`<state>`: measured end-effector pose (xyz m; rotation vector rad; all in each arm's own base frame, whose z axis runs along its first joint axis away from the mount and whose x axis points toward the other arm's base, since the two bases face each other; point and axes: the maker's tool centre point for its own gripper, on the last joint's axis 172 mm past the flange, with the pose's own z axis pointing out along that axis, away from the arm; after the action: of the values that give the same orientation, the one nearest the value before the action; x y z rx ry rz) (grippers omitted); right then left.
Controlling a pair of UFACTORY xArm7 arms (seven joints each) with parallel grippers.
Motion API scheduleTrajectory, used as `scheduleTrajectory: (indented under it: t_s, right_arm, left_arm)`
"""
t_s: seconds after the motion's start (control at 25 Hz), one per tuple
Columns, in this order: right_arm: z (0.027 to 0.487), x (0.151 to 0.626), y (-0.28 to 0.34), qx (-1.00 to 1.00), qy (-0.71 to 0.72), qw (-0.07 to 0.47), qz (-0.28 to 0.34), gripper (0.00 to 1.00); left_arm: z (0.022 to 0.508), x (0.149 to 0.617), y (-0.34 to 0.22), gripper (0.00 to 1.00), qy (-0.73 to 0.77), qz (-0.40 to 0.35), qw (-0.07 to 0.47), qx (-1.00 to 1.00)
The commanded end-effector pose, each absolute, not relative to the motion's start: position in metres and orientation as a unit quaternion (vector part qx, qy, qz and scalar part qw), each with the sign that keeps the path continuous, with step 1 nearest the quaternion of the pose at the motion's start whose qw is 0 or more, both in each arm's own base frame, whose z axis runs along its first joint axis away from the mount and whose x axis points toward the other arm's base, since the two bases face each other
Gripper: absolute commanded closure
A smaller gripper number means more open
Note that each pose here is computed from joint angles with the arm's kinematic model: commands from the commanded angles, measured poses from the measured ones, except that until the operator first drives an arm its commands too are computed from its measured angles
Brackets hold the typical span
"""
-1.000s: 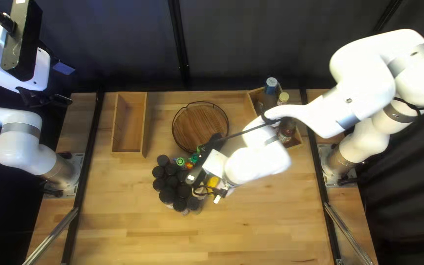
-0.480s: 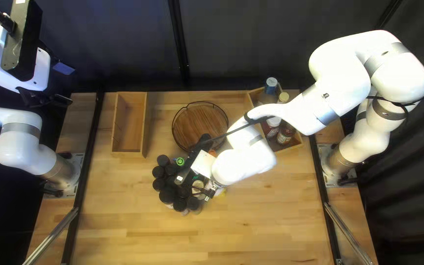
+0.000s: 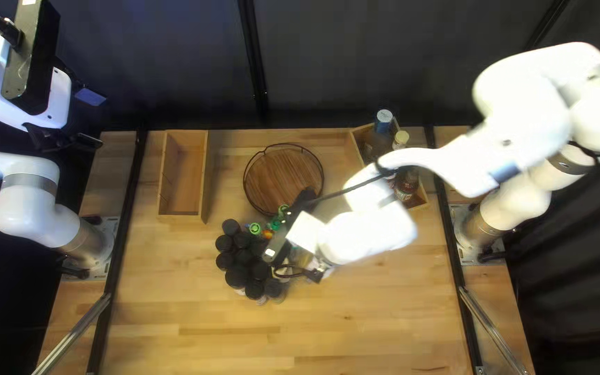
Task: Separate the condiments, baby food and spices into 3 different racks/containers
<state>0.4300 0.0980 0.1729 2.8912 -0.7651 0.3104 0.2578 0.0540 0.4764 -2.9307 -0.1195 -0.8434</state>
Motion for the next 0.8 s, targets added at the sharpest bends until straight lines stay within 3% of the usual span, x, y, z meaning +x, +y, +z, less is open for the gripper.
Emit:
scheduleTrajectory:
  t_s: [0.04,0.28,0.52,0.8]
  right_arm:
    - [0.193,0.393,0.078,0.962,-0.249,0.07,0.09,1.0]
    - [0.217,0.342,0.038,0.962,-0.249,0.081,0.081,1.0]
    - [0.209,0.287,-0.009,0.954,-0.271,0.087,0.09,1.0]
    - [0.205,0.262,-0.038,0.946,-0.292,0.095,0.105,1.0]
  left_arm:
    - [0.476,0.258,0.054,0.0,-0.039,-0.276,0.045,-0.959]
    - [0.476,0.258,0.054,0.0,-0.039,-0.276,0.045,-0.959]
    - [0.476,0.258,0.054,0.0,-0.039,-0.276,0.045,-0.959]
    - [0.476,0.258,0.054,0.0,-0.039,-0.276,0.045,-0.959]
